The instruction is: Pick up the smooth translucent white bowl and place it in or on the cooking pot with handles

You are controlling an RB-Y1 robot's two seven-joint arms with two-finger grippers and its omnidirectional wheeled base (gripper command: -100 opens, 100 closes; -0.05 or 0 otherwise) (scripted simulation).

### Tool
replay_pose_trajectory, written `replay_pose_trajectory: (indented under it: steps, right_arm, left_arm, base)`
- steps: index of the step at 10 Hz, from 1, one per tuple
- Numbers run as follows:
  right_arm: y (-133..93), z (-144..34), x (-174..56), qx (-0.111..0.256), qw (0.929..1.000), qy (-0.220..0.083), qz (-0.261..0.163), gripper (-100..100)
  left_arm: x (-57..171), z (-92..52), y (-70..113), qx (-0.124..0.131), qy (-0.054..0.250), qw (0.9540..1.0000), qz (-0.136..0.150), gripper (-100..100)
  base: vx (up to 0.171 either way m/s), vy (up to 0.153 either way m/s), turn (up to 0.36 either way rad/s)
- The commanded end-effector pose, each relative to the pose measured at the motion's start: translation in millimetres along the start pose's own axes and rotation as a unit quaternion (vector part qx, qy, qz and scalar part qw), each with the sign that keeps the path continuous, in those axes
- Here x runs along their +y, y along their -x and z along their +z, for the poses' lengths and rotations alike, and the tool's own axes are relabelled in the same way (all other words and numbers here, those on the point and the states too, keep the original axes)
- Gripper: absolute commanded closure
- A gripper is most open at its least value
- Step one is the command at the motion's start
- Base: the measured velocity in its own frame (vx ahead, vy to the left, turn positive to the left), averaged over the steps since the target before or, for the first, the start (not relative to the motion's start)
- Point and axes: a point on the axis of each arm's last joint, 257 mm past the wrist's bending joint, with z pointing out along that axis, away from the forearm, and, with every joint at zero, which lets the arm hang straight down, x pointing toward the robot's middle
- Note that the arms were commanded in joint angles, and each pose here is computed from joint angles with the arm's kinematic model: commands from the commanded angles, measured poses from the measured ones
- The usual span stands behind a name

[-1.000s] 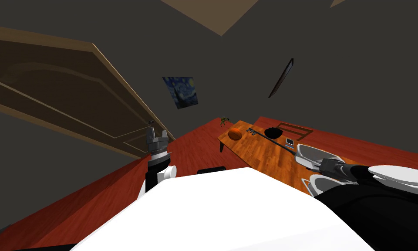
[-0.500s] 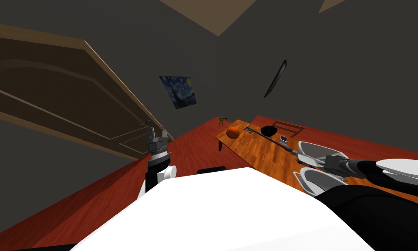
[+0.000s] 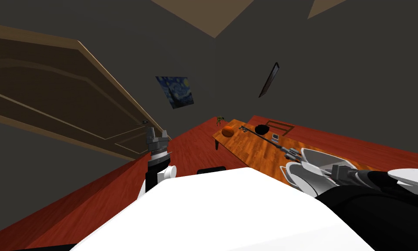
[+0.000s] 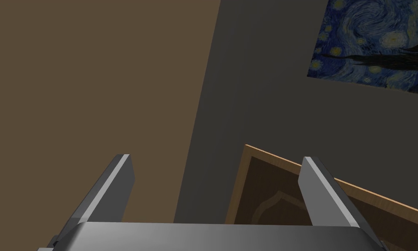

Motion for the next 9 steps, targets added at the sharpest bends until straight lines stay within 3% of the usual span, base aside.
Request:
replay_pose_trajectory:
  steps: [1,2,5,7,8,9]
  right_arm:
    - [-12,0.5,25,0.007,0.9996,0.025,0.012,100]
    - [-12,0.5,25,0.007,0.9996,0.025,0.012,100]
    - [-27,0.2,57,0.017,0.9978,0.056,0.03,100]
    - [-28,1.2,56,0.017,0.9979,0.056,0.028,100]
    - [-28,1.0,57,0.017,0.9979,0.056,0.028,-100]
    - [-28,1.0,57,0.017,0.9979,0.056,0.028,-100]
  left_arm:
    - [0,0.0,0.0,0.0,0.0,1.0,0.0,0]
    - [0,0.0,0.0,0.0,0.0,1.0,0.0,0]
    - [0,0.0,0.0,0.0,0.0,1.0,0.0,0]
    - [0,0.0,0.0,0.0,0.0,1.0,0.0,0]
    - [0,0.0,0.0,0.0,0.0,1.0,0.0,0]
    - [0,0.0,0.0,0.0,0.0,1.0,0.0,0]
  base:
    - [-0.042,-0.13,-0.025]
    - [-0.045,-0.103,-0.021]
    - [-0.046,-0.087,-0.015]
    - [-0.018,-0.039,-0.008]
    - [-0.004,-0.006,-0.002]
    - [0.0,0.0,0.0]
